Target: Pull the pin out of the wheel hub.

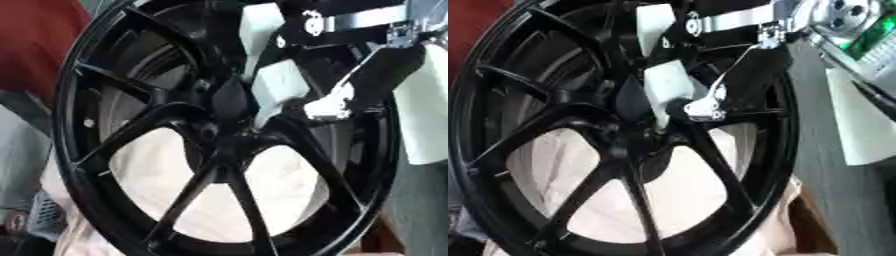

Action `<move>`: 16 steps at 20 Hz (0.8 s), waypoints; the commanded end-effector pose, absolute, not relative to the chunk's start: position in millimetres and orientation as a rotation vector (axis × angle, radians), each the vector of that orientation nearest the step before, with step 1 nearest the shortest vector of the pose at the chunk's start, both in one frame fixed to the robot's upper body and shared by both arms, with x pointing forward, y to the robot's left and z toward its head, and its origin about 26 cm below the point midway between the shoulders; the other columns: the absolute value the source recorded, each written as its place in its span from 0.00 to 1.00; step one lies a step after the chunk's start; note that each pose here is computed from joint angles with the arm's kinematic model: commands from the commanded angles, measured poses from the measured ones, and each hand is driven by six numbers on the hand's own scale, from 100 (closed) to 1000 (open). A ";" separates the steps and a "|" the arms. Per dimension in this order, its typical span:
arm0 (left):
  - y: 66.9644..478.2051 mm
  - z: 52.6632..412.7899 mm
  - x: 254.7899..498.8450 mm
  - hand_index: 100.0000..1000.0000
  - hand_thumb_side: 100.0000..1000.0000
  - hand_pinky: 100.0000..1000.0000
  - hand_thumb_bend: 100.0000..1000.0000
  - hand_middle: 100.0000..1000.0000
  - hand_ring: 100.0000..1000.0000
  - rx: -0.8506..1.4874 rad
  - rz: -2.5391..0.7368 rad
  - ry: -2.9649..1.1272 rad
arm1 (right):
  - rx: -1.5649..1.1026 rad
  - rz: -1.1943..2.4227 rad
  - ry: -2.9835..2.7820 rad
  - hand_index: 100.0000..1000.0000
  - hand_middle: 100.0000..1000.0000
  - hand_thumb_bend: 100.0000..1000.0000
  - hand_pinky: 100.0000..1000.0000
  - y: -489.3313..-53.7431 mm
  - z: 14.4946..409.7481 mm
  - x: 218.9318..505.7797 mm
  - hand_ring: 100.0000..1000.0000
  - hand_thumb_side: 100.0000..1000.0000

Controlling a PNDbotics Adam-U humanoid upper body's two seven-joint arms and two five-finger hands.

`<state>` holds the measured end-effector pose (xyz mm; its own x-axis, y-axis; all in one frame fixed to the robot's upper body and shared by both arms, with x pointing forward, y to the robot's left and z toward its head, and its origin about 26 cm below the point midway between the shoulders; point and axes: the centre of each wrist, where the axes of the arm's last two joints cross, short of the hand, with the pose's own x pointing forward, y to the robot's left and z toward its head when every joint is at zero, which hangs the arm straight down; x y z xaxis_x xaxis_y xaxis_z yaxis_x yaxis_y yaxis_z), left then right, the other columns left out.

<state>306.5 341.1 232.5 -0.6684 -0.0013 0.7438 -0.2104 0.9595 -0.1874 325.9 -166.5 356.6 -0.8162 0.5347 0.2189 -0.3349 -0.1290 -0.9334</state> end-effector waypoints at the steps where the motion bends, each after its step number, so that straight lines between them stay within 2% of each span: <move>1: 340.6 239.8 304.8 0.70 0.68 0.67 0.10 0.59 0.66 0.140 0.310 -2.310 | -0.278 1.975 -1.609 0.75 0.65 0.17 0.78 -169.2 365.0 324.4 0.76 0.24; 8: 340.7 239.5 304.8 0.70 0.68 0.67 0.09 0.59 0.66 0.137 0.314 -2.309 | -0.287 1.966 -1.632 0.68 0.56 0.13 0.76 -167.1 363.9 324.8 0.72 0.19; 13: 340.7 238.7 305.1 0.70 0.68 0.67 0.09 0.59 0.66 0.133 0.315 -2.305 | -0.269 1.936 -1.661 0.63 0.50 0.03 0.74 -166.8 364.6 324.7 0.69 0.17; 14: 340.7 238.8 305.0 0.70 0.68 0.67 0.09 0.59 0.66 0.133 0.315 -2.306 | -0.264 1.931 -1.666 0.62 0.49 0.00 0.73 -166.7 364.6 324.5 0.68 0.14; 16: 340.9 239.0 305.0 0.70 0.68 0.67 0.09 0.59 0.66 0.133 0.316 -2.307 | -0.255 1.922 -1.672 0.61 0.48 0.00 0.72 -166.8 364.9 324.1 0.66 0.07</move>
<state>306.8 340.0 231.1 -0.6679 0.0145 0.7442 -0.1992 0.9599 -0.1975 327.6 -165.1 355.4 -0.8115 0.5369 0.2307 -0.3140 -0.0676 -0.9470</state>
